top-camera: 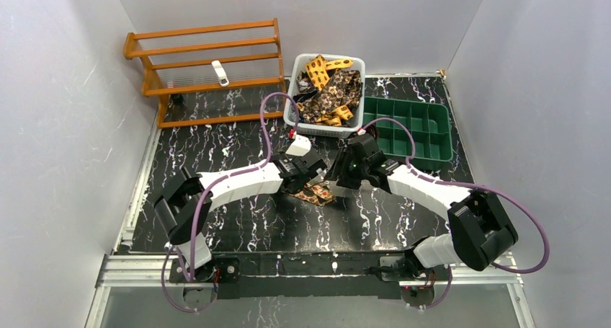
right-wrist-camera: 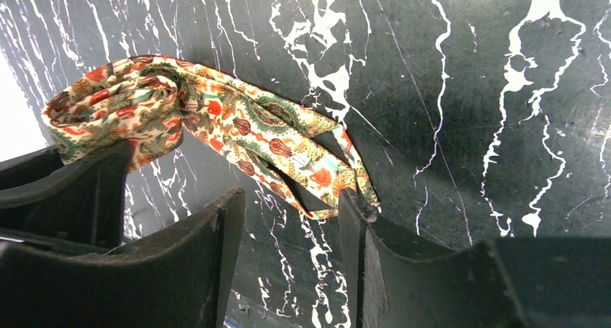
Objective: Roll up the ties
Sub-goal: Roll the tie at the center of the board.
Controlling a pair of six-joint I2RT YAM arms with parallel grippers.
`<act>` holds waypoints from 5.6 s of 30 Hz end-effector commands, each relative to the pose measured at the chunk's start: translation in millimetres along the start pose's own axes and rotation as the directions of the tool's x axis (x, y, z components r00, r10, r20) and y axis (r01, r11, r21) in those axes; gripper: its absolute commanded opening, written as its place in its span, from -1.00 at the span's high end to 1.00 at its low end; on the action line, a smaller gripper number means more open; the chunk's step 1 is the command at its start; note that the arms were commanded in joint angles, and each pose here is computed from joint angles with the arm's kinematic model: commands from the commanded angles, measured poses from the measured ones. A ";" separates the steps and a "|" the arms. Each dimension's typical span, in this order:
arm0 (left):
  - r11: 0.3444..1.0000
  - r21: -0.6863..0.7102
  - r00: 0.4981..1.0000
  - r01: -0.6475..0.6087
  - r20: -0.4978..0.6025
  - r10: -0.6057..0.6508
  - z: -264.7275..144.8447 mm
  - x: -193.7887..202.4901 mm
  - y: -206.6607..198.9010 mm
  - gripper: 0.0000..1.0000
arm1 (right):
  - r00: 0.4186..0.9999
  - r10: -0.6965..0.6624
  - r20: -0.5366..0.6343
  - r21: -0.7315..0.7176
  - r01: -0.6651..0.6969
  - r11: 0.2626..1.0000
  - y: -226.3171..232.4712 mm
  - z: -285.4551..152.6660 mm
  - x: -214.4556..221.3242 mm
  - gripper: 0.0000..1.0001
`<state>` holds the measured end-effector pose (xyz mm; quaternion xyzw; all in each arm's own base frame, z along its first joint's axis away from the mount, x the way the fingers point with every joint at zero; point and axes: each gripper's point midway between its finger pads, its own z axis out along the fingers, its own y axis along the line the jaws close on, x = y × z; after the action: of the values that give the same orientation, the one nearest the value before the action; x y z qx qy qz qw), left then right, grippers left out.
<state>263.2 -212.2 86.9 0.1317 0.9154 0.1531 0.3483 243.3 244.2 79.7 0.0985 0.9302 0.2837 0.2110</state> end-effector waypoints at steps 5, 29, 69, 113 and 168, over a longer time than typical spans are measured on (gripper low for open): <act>0.984 -0.172 0.997 -0.044 0.047 0.053 -1.2 -9.7 10.7 0.59 | 1.000 0.028 0.010 -0.011 -0.028 1.000 0.4 -1.5 -2.3 -0.20; 0.995 0.004 0.995 -0.101 0.002 0.101 -2.2 4.1 -54.6 -0.28 | 0.995 0.095 0.020 0.001 -0.095 0.995 -15.6 -2.6 -1.3 -0.31; 0.578 0.562 0.798 0.591 -0.304 -0.520 19.4 -11.2 14.9 -0.91 | 0.977 -0.111 -0.181 -0.342 0.043 0.939 84.5 42.1 26.2 -0.34; 0.357 0.764 0.843 0.538 -0.478 -0.248 33.4 39.9 -52.3 -0.56 | 0.956 -0.055 -0.287 -0.147 0.013 0.989 16.3 69.2 50.7 0.27; 0.863 0.453 0.975 0.223 -0.118 -0.190 22.4 -0.5 -6.4 0.25 | 0.944 -0.092 -0.318 -0.241 0.014 0.971 26.5 39.7 62.8 0.26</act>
<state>272.5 -228.3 49.9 0.0823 0.9493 -0.1758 0.2471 213.6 296.5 30.2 0.0044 0.9285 0.3630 0.0783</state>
